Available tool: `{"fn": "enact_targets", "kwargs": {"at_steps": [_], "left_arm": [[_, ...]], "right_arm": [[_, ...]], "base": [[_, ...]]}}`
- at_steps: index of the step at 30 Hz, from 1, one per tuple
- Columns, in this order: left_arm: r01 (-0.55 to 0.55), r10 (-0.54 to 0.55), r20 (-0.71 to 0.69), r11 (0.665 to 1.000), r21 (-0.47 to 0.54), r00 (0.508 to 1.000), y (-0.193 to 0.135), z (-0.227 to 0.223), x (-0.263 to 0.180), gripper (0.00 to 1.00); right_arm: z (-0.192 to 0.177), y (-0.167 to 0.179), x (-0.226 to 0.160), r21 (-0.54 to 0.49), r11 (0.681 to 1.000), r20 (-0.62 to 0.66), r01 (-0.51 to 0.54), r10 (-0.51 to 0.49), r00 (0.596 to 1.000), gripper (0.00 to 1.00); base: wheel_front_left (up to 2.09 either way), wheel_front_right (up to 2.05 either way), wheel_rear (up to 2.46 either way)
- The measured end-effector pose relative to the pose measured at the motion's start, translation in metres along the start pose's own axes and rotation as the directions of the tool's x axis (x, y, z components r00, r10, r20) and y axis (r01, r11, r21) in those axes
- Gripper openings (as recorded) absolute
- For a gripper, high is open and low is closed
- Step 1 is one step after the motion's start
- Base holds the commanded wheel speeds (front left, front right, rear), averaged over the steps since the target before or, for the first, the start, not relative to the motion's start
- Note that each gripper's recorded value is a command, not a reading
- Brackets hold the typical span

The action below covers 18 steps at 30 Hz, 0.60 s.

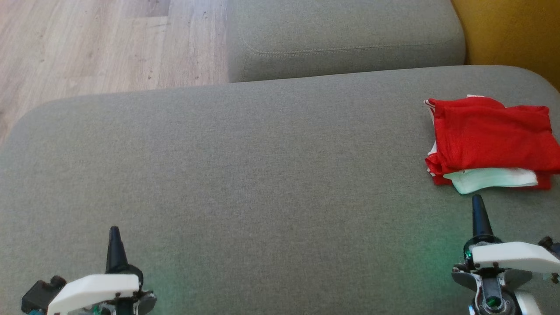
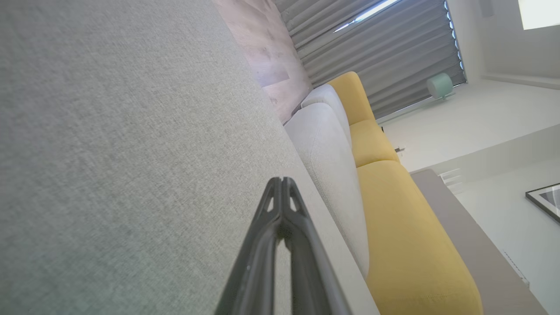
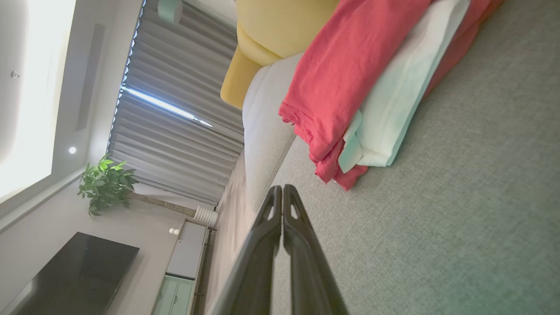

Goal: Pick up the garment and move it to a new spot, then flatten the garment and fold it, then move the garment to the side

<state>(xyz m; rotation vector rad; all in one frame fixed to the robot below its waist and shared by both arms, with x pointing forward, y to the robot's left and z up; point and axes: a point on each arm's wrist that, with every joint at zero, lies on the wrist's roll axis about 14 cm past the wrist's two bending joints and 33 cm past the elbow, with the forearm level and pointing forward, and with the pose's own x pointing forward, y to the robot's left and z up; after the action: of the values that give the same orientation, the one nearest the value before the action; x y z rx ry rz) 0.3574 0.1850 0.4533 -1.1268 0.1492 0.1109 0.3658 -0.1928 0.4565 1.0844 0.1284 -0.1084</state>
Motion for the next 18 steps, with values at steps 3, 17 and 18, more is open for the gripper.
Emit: {"fn": "enact_targets", "kwargs": {"at_steps": [3,17,18], "left_arm": [[0.011,-0.011,0.0,1.0,-0.029,1.0,-0.0026,0.0012,0.001,0.0],[0.013,-0.016,-0.015,0.987,-0.16,1.0,-0.0036,0.0014,0.0029,0.0],[0.014,-0.017,-0.014,0.986,-0.169,1.0,-0.0039,0.0018,0.0032,0.0]], "right_arm": [[0.0014,-0.0006,0.0002,0.033,0.999,0.001,0.002,-0.002,1.0,0.0],[0.007,0.0021,0.0014,0.176,0.984,0.009,-0.009,0.008,1.0,0.0],[0.0068,0.0024,0.0015,0.186,0.982,0.005,-0.01,0.01,1.0,0.0]], "base": [[0.0,0.0,0.0],[0.0,0.0,0.0],[0.0,0.0,0.0]]}}
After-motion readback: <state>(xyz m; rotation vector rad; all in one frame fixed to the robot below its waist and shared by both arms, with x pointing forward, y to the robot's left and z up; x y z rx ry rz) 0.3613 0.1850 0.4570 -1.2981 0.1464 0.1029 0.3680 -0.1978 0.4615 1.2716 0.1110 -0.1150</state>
